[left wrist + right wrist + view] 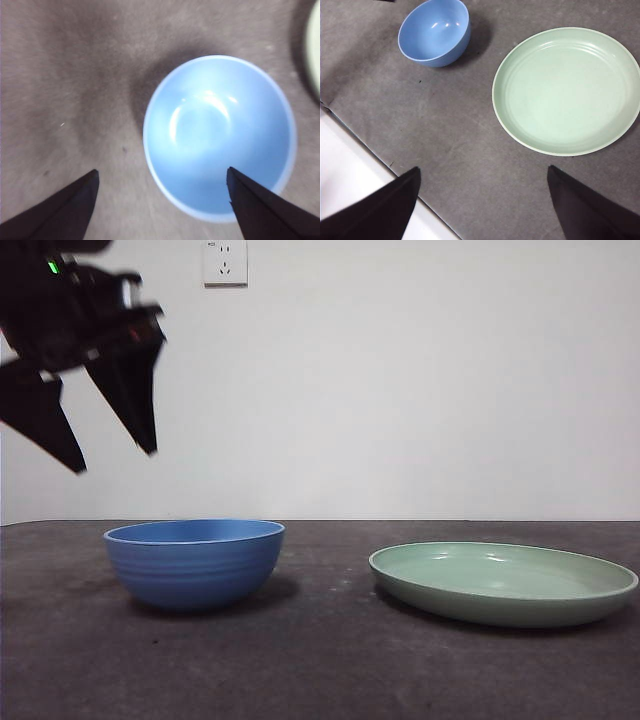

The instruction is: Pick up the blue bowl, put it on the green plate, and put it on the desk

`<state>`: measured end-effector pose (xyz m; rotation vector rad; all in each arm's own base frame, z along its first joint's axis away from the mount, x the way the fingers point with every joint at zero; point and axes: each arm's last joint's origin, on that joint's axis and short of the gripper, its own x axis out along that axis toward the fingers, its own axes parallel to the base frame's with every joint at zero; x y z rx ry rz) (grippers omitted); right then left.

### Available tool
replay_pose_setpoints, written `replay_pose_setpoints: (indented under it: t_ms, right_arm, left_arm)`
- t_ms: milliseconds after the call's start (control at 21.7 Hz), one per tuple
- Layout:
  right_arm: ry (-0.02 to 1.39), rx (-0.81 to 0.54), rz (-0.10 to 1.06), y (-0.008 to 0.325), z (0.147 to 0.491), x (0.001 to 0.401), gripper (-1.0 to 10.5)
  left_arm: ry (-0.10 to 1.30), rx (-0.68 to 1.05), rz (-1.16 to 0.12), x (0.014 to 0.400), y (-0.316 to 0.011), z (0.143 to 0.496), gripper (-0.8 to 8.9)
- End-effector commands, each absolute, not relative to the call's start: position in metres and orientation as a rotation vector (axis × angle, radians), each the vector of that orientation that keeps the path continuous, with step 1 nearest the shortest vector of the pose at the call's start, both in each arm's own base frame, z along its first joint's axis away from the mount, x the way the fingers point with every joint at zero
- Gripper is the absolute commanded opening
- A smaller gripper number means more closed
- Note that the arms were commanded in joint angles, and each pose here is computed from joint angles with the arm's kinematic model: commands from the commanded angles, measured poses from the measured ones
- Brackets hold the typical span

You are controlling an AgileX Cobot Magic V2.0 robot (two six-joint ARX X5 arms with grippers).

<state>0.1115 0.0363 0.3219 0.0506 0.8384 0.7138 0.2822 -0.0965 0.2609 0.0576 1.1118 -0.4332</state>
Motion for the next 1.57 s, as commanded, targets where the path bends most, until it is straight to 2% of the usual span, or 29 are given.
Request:
replay_pose_setpoints:
  t_ms: [46,323,553,829,922,1244,1428,1567]
  right_arm:
    - [0.812,0.045,0.722,0.037,0.328,0.112,4.1]
    - [0.795,0.042,0.722,0.037,0.329,0.113,4.1]
    - [0.795,0.042,0.722,0.037,0.329,0.113,4.1]
    - [0.795,0.040,0.720,0.037,0.329,0.114,4.1]
    - [0.795,0.040,0.720,0.037,0.329,0.114,4.1]
    - [0.795,0.041,0.720,0.037,0.329,0.113,4.1]
    - [0.795,0.040,0.720,0.037,0.329,0.113,4.1]
    - [0.795,0.040,0.720,0.037,0.329,0.114,4.1]
  left_arm:
    - [1.129,0.064,-0.434,0.296,-0.102,0.249,4.04]
    - [1.190,0.068,-0.430,0.314,-0.110,0.217,3.99]
    - [1.233,0.075,-0.434,0.317,-0.117,0.202,3.55]
    - [1.231,0.057,-0.421,0.317,-0.120,0.203,0.57]
    - [1.230,0.050,-0.415,0.317,-0.120,0.203,0.16]
    - [1.219,0.028,-0.403,0.318,-0.120,0.207,0.16]
    - [1.127,0.020,-0.440,0.316,-0.131,0.238,0.16]
    - [1.046,0.021,-0.500,0.314,-0.152,0.267,0.16]
